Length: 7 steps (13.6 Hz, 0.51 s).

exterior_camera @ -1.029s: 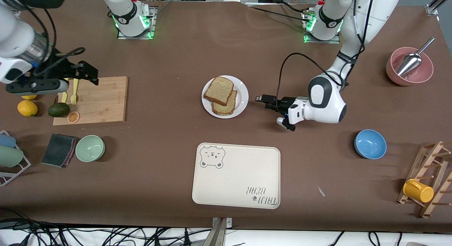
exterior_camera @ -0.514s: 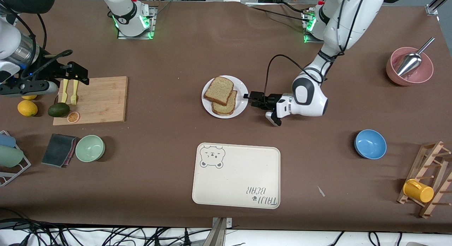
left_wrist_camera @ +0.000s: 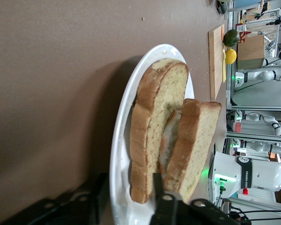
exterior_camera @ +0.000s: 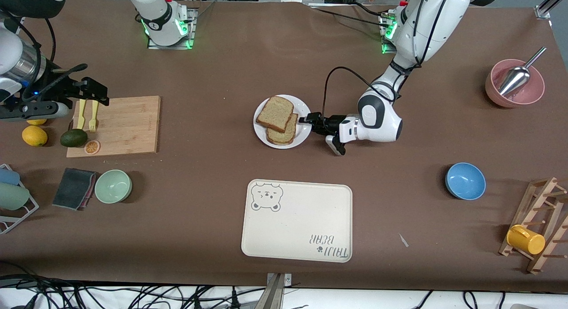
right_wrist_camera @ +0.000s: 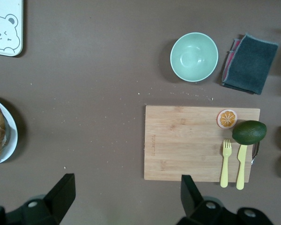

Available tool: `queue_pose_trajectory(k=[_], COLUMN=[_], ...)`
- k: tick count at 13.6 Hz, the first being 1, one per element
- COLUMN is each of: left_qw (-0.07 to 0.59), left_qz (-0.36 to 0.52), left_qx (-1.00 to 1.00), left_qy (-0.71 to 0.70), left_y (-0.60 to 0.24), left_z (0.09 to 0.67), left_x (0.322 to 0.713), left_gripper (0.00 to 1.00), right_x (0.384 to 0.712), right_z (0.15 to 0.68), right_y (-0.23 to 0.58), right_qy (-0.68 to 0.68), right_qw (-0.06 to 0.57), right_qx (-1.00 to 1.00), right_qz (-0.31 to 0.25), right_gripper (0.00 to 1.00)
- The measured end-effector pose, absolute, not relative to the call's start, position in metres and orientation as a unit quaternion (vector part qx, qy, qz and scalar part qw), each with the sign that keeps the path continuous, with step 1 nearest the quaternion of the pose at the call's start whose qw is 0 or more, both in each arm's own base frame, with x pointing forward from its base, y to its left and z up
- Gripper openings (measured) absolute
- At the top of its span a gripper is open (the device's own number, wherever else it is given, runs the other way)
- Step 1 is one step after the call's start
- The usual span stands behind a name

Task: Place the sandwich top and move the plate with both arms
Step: 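Grip the white plate rim with the left gripper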

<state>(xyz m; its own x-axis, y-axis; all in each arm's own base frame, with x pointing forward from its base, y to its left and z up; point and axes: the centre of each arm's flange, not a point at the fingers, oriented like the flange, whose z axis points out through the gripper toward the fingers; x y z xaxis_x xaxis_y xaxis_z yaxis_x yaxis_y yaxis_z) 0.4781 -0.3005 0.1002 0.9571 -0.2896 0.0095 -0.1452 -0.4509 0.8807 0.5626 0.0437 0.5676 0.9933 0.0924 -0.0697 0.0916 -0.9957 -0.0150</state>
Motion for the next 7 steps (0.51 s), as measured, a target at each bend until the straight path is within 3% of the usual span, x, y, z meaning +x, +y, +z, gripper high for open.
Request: queue_pose_trajectory(k=[3, 7], left_qw=[0.508, 0.509], left_qz=[-0.071, -0.069], left_qx=[0.849, 0.849], left_qy=[-0.127, -0.127], left_y=[-0.2976, -0.2962], left_z=[0.0962, 0.0964], left_x=[0.4782, 0.4791], left_gripper=[0.07, 0.05], right_x=[0.5634, 0.5657], right_z=[0.5653, 0.5642], right_y=[0.0452, 0.0456], right_qy=[-0.047, -0.048], right_qw=[0.006, 0.006], right_qx=[-0.998, -0.998], right_qz=[0.037, 0.032], right_gripper=[1.0, 1.0])
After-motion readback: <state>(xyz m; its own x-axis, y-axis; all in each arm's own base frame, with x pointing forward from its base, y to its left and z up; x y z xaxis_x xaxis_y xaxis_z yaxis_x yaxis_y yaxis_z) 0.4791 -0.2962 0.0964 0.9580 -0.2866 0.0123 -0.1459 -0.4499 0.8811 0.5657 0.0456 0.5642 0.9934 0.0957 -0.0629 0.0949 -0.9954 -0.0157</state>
